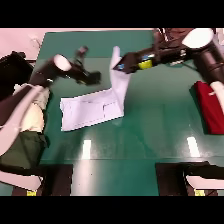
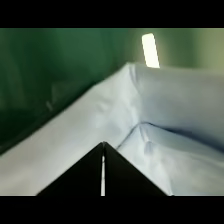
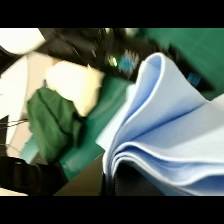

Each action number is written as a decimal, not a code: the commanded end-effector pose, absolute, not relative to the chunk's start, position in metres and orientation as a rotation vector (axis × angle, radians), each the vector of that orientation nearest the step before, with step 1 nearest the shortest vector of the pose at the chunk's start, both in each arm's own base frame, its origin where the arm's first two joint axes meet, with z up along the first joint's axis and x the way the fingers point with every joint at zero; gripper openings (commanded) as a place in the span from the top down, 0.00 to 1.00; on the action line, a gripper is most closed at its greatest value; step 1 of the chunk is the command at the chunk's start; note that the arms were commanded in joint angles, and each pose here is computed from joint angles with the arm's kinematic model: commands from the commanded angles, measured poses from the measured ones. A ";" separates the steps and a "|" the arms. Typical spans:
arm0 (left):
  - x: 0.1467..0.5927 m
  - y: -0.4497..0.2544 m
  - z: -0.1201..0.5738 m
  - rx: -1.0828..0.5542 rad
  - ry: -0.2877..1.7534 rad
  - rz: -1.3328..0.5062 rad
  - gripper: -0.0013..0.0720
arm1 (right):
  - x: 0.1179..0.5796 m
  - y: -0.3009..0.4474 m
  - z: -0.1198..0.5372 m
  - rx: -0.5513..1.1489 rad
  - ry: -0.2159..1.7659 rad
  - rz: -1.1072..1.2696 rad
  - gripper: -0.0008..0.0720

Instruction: Fold the shirts.

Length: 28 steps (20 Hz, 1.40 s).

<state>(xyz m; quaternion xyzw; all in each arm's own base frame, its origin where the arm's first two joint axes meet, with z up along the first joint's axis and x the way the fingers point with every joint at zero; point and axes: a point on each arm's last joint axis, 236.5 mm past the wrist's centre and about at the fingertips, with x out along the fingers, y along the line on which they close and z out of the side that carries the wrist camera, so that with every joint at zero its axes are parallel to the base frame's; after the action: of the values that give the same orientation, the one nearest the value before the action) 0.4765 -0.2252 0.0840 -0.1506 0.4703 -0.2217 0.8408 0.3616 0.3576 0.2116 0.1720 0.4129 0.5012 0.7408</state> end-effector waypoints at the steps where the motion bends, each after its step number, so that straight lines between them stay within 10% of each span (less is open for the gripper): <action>1: 0.482 -0.118 0.188 -0.238 0.769 -0.306 0.95 | 0.332 0.462 0.202 0.411 0.868 1.252 0.82; 3: 0.471 -0.076 0.233 -0.221 0.661 -0.227 0.95 | 0.307 0.516 0.193 0.351 0.848 1.359 0.53; 14: 0.448 -0.088 0.250 -0.191 0.648 -0.261 0.95 | 0.406 0.299 0.042 0.146 1.206 0.790 0.52; 16: 0.448 -0.102 0.246 -0.181 0.658 -0.291 0.95 | 0.410 0.246 0.002 0.261 1.318 0.661 0.18; 27: 0.456 -0.136 0.212 -0.181 0.742 -0.371 0.95 | 0.401 0.350 -0.069 0.594 1.450 0.788 0.24; 28: 0.455 -0.137 0.212 -0.186 0.745 -0.376 0.95 | 0.401 0.368 -0.070 0.596 1.446 0.817 0.36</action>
<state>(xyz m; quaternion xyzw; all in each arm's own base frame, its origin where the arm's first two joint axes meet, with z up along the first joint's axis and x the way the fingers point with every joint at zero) 0.4562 -0.1326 0.2161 -0.0844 0.3544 -0.1754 0.9146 0.4021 0.3227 -0.0662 0.2424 0.6410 0.3275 0.6505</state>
